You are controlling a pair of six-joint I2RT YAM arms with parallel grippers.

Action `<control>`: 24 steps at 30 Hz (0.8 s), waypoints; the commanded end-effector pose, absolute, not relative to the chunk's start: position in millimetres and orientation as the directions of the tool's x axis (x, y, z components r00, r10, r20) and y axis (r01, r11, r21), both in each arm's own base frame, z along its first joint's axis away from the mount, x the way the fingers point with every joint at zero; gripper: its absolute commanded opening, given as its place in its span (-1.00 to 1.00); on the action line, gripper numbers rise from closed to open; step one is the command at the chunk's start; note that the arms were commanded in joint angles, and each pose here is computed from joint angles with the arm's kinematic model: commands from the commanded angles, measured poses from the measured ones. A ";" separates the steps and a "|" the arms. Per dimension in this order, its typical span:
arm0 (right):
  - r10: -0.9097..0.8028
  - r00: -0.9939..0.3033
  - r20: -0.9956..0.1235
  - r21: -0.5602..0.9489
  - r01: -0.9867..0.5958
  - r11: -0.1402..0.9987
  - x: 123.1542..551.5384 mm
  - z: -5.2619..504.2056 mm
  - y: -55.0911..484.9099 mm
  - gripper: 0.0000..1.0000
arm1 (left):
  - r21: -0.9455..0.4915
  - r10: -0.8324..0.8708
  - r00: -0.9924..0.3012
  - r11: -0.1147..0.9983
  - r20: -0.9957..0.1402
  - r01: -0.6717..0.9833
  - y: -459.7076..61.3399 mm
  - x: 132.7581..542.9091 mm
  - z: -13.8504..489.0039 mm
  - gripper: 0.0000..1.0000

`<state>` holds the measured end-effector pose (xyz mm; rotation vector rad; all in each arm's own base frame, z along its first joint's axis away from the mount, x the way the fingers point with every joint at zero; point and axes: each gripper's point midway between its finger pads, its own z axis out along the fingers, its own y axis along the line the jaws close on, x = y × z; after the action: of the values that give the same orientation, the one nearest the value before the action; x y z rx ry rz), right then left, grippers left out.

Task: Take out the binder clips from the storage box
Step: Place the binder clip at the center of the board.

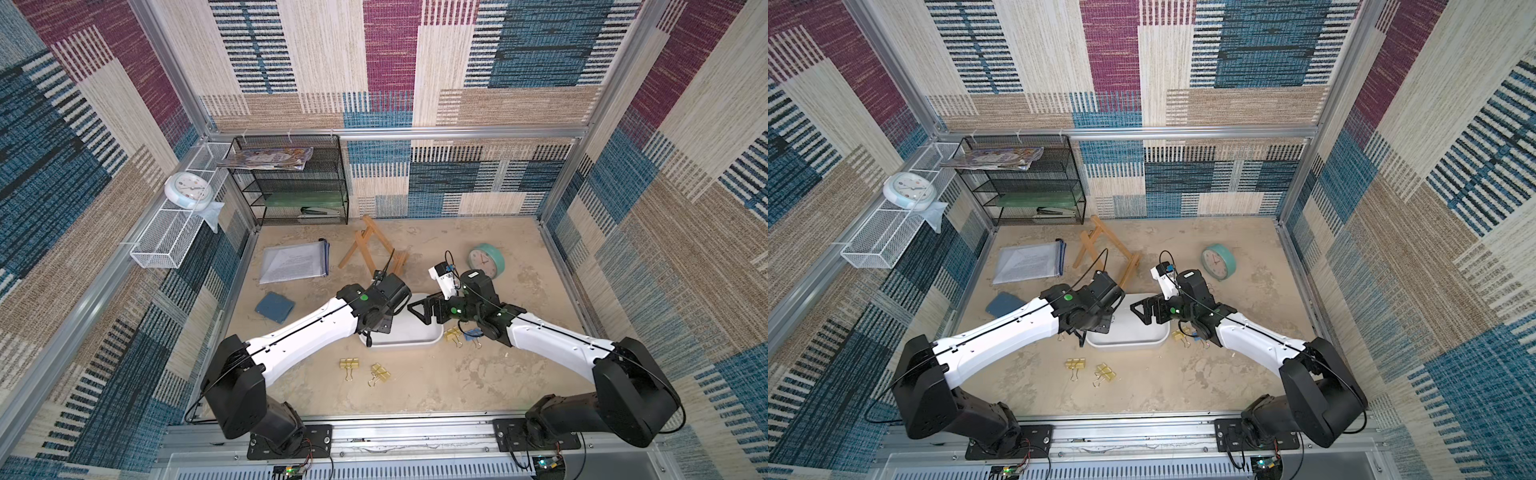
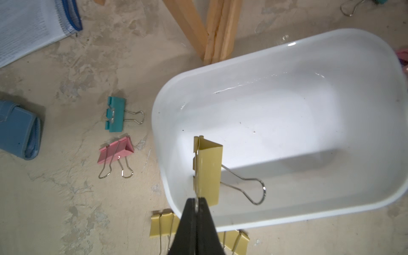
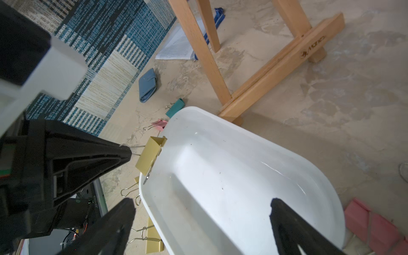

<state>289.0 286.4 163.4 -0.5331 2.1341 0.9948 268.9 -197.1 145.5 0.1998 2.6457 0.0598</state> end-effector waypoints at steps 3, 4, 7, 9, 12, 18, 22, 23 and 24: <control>-0.062 -0.558 -0.827 0.400 -0.663 0.633 291.0 191.3 289.8 0.99 | 0.074 0.038 -0.811 0.997 -0.584 -0.007 -163.5 266.2 166.1 -1.00; -0.065 -0.553 -0.831 0.395 -0.668 0.631 290.3 192.8 291.0 0.99 | 0.069 0.023 -0.800 0.997 -0.599 -0.023 -157.3 263.6 169.0 -1.00; -0.082 -0.555 -0.828 0.390 -0.674 0.627 289.3 190.7 296.1 0.99 | 0.048 -0.038 -0.774 0.995 -0.632 -0.088 -133.9 250.7 168.9 -1.00; -0.098 -0.562 -0.821 0.392 -0.680 0.619 288.1 187.1 301.1 0.99 | 0.009 -0.102 -0.759 0.990 -0.643 -0.140 -119.7 239.8 165.1 -1.00; -0.107 -0.569 -0.815 0.400 -0.687 0.607 286.9 184.5 308.2 0.99 | -0.020 -0.174 -0.761 0.978 -0.625 -0.208 -100.5 221.2 147.9 -1.00; -0.120 -0.572 -0.811 0.403 -0.696 0.595 287.8 182.7 316.0 0.99 | 0.018 -0.287 -0.749 0.929 -0.597 -0.370 -60.4 194.3 126.8 -1.00; -0.123 -0.570 -0.812 0.400 -0.698 0.593 289.4 183.3 318.2 0.99 | 0.052 -0.309 -0.776 0.915 -0.550 -0.401 -53.6 191.3 113.7 -1.00; -0.123 -0.570 -0.812 0.400 -0.699 0.593 289.6 183.3 318.6 0.99 | 0.073 -0.313 -0.794 0.911 -0.521 -0.407 -52.6 191.2 107.7 -1.00; -0.123 -0.570 -0.812 0.400 -0.698 0.593 290.3 183.4 319.0 0.99 | 0.092 -0.313 -0.813 0.909 -0.491 -0.406 -52.5 190.9 101.5 -1.00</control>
<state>289.4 316.2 179.9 -0.6376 2.0609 0.9413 195.7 -56.5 113.0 -0.4845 2.5292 0.2191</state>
